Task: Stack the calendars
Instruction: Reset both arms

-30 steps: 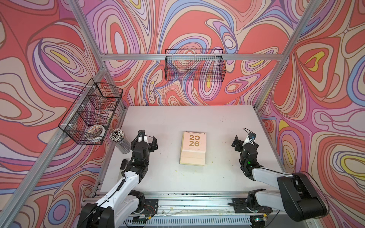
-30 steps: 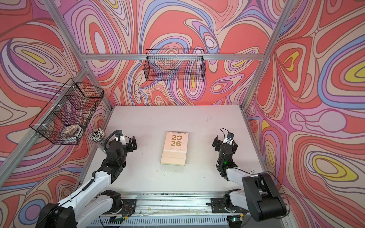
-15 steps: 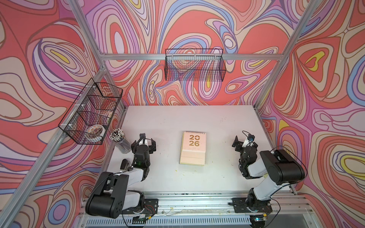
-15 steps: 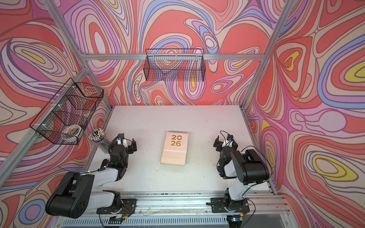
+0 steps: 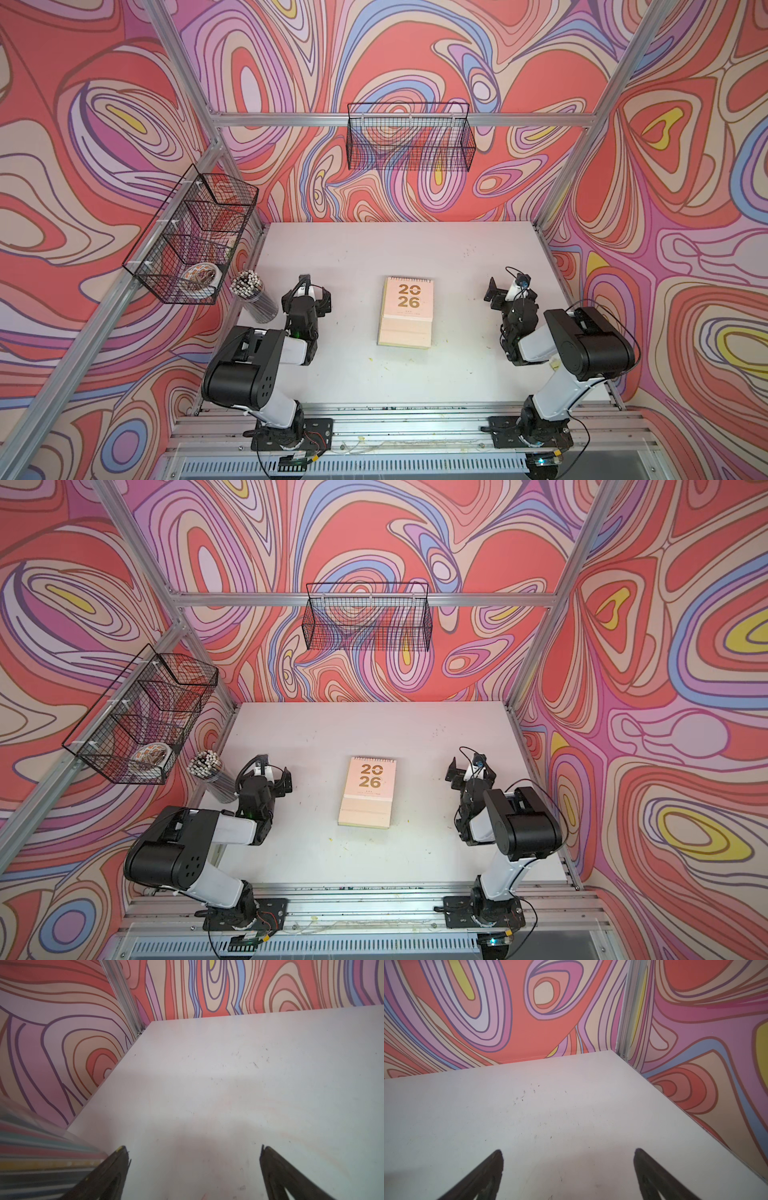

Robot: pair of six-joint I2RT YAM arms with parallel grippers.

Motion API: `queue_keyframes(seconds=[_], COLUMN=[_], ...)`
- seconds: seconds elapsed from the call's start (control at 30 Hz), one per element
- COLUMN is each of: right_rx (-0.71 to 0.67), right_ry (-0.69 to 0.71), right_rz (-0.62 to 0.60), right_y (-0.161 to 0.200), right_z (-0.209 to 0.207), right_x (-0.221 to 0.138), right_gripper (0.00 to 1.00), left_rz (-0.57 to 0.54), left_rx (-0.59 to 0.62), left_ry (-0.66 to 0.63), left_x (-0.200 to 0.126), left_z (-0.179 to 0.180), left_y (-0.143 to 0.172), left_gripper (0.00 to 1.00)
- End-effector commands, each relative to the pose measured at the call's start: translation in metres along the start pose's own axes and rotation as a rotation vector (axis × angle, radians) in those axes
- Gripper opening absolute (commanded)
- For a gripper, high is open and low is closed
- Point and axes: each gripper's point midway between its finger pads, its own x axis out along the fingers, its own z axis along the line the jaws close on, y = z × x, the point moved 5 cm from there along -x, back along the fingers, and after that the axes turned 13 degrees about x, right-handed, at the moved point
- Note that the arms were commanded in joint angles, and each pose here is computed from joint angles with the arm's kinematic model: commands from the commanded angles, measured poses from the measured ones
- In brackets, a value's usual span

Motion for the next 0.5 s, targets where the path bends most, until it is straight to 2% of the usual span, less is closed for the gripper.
queue_keyframes(seconds=[0.0, 0.33, 0.47], right_rx=[-0.020, -0.023, -0.024], right_ry=[0.023, 0.039, 0.039], right_rz=[0.101, 0.120, 0.119], right_y=[0.0073, 0.0074, 0.0070], right_z=[-0.0001, 0.0000, -0.0001], right_x=[0.0137, 0.0191, 0.0192], right_gripper=[0.99, 0.99, 0.98], left_rz=[0.032, 0.035, 0.048], left_rx=[-0.010, -0.008, -0.035], left_ry=[-0.021, -0.019, 0.025], left_x=[0.0014, 0.0031, 0.0055], left_z=[0.0038, 0.0034, 0.0059], left_y=[0.0031, 0.0032, 0.0051], left_gripper=[1.00, 1.00, 1.00])
